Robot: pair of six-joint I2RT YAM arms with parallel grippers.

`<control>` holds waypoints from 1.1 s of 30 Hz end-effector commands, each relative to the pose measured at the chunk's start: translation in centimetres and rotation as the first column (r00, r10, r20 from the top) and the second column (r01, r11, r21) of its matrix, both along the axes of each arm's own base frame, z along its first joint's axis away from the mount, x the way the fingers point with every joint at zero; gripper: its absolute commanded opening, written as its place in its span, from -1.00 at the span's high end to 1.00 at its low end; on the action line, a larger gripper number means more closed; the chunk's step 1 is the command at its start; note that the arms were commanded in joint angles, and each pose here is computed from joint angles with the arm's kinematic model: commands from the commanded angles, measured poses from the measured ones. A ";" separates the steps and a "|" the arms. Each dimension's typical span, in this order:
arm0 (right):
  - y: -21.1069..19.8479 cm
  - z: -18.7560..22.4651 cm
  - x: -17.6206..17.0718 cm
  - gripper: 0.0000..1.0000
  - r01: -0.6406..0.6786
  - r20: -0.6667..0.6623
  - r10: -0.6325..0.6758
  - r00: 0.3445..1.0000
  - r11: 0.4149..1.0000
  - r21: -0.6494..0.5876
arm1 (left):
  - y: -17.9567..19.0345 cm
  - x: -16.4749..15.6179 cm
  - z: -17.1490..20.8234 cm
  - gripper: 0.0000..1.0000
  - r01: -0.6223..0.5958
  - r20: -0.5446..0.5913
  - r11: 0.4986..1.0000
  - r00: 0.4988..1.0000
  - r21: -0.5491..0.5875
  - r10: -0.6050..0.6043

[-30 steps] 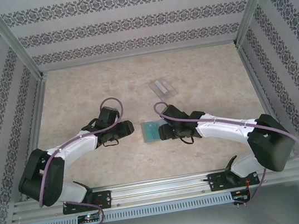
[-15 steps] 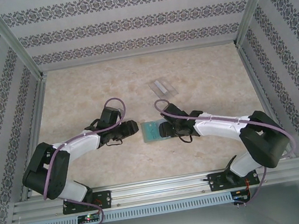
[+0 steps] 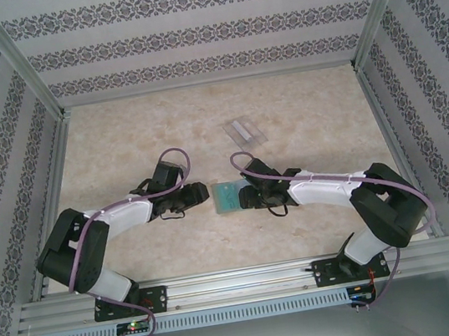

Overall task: Put the credit cards into the card holder
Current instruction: Flip over the card slot in the card holder.

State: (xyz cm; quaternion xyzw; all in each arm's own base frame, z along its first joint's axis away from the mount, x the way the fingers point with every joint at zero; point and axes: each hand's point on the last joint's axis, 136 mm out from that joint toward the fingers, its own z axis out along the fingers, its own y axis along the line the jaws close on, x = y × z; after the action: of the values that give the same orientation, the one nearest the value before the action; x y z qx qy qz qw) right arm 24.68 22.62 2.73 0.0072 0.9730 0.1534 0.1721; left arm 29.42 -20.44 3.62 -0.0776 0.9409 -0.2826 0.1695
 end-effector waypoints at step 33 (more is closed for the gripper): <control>-0.1 -0.5 -0.6 -0.02 -0.011 0.011 0.011 1.000 1.000 -0.020 | -0.3 0.9 0.5 -0.23 -0.023 0.013 0.999 1.000 -0.037 0.023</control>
State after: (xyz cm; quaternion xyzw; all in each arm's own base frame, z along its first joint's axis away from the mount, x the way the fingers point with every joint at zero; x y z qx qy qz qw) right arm 24.67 22.01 2.49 0.0072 0.9733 0.1385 0.1831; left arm 29.77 -20.71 3.84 -0.0832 0.9387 -0.2884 0.1697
